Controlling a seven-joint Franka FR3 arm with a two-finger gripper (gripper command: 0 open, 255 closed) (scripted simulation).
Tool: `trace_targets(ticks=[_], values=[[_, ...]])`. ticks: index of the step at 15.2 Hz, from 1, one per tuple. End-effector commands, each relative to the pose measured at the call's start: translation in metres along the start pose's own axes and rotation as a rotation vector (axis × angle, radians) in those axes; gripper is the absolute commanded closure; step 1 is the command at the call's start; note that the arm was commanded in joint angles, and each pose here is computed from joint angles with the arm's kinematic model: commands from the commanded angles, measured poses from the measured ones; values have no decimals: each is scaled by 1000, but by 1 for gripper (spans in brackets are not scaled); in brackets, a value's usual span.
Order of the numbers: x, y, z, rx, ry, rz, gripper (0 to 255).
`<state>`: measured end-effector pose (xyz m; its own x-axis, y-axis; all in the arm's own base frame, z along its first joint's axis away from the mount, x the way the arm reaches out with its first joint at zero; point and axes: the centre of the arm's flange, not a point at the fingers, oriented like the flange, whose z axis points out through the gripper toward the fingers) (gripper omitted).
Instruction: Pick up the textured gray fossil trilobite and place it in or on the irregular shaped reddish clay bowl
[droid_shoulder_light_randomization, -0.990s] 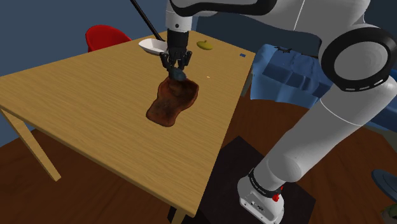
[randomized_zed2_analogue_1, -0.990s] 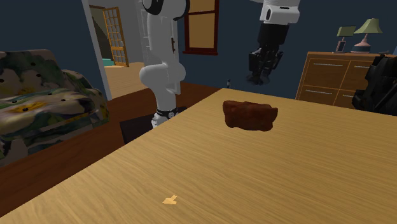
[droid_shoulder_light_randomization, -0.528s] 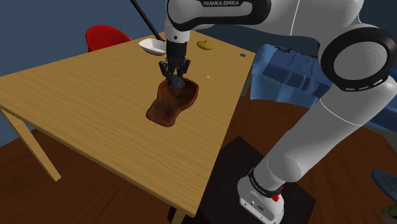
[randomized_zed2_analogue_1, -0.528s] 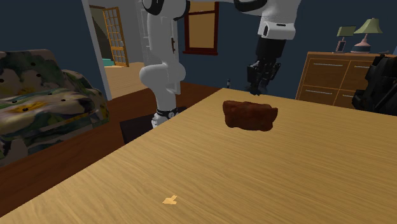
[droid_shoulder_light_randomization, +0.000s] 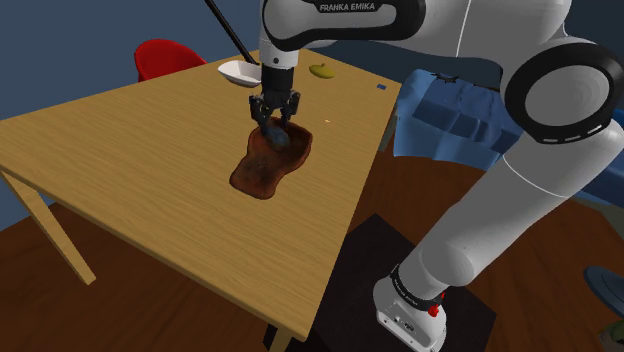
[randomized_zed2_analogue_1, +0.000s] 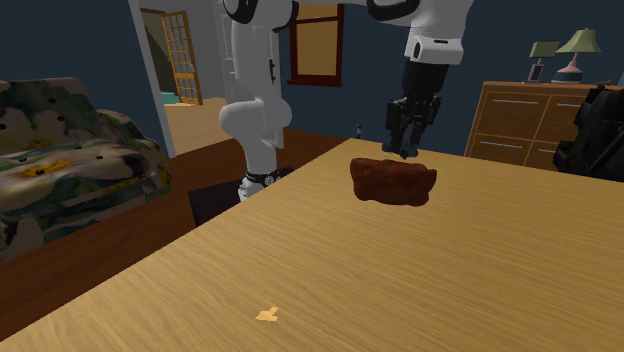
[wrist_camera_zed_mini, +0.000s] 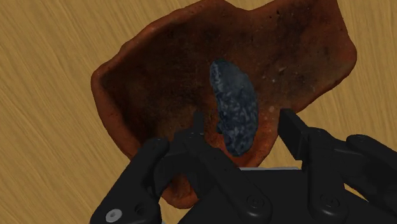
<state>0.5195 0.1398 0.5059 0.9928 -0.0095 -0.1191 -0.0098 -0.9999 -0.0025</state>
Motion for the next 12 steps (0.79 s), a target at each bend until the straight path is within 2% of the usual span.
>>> trace_targets(ticks=[1,5,9,12], values=[[0,0,0,0,0,0,0],[0,0,0,0,0,0,0],[0,0,-50,0,0,0,0],[0,0,-50,0,0,0,0]])
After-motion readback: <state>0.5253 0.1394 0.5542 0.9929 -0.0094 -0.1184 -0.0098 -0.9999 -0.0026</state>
